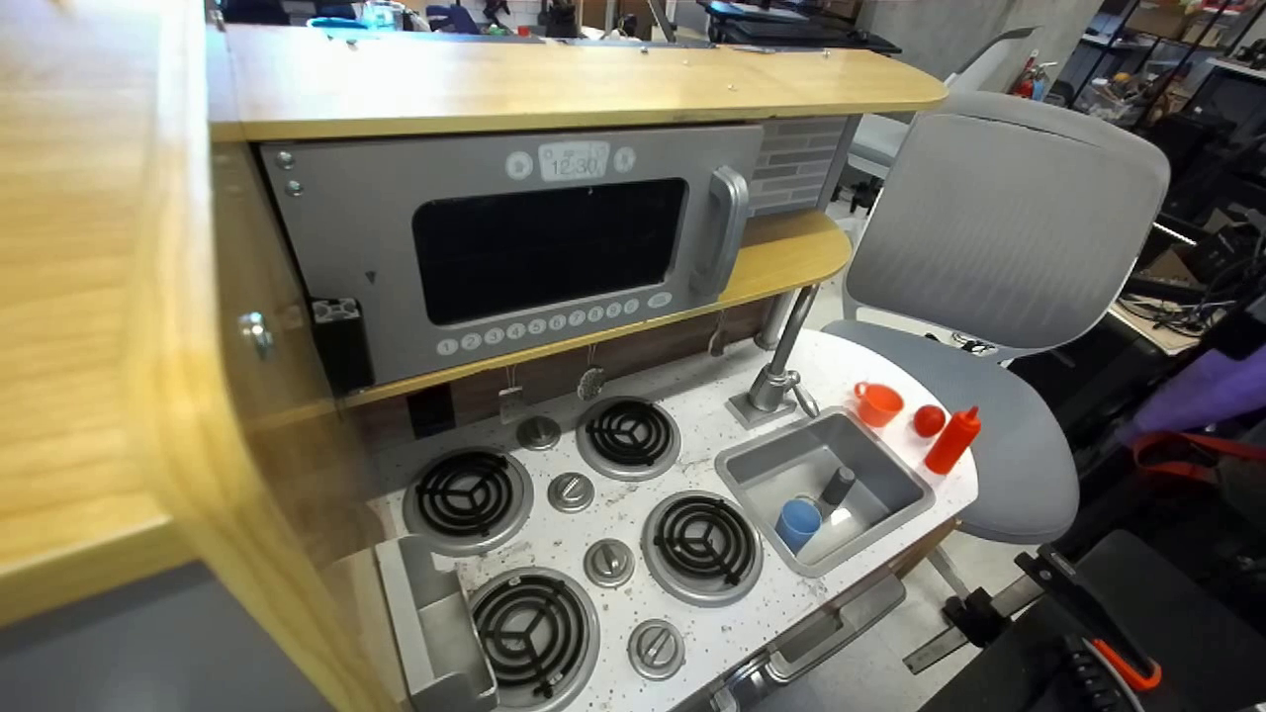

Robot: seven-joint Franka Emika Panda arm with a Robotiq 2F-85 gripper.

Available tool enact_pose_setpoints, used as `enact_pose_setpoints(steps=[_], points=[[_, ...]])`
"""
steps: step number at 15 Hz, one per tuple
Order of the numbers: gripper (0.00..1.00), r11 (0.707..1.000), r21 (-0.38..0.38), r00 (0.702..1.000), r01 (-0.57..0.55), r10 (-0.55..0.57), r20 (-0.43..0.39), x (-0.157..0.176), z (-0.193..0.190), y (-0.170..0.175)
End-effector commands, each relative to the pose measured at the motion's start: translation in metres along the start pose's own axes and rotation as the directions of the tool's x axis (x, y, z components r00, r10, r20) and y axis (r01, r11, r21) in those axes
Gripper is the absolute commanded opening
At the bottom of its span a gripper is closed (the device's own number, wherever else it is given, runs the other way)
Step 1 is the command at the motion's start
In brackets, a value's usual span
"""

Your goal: Put the rightmost red object in the sink

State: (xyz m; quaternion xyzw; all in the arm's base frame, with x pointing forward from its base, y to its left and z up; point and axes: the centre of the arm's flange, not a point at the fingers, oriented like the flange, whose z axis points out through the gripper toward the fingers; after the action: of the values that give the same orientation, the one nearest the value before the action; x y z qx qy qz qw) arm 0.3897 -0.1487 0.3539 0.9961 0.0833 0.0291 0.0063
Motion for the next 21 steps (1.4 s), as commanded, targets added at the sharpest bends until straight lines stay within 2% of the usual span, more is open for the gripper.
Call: enact_pose_setpoints(steps=[1, 6, 12, 16, 21], points=[[1.0, 1.0, -0.003, 1.0, 0.016, -0.016, 0.02, 0.001, 0.057, 0.049], [1.0, 0.998, -0.048, 0.999, -0.038, 0.039, 0.037, -0.011, 0.103, 0.105], [1.0, 0.978, -0.086, 0.979, -0.192, 0.196, 0.05, -0.021, 0.14, 0.184], [1.0, 0.942, -0.092, 0.945, -0.322, 0.325, 0.023, -0.021, 0.143, 0.235], [1.0, 0.884, -0.161, 0.898, -0.439, 0.439, -0.036, 0.001, 0.144, 0.279]])
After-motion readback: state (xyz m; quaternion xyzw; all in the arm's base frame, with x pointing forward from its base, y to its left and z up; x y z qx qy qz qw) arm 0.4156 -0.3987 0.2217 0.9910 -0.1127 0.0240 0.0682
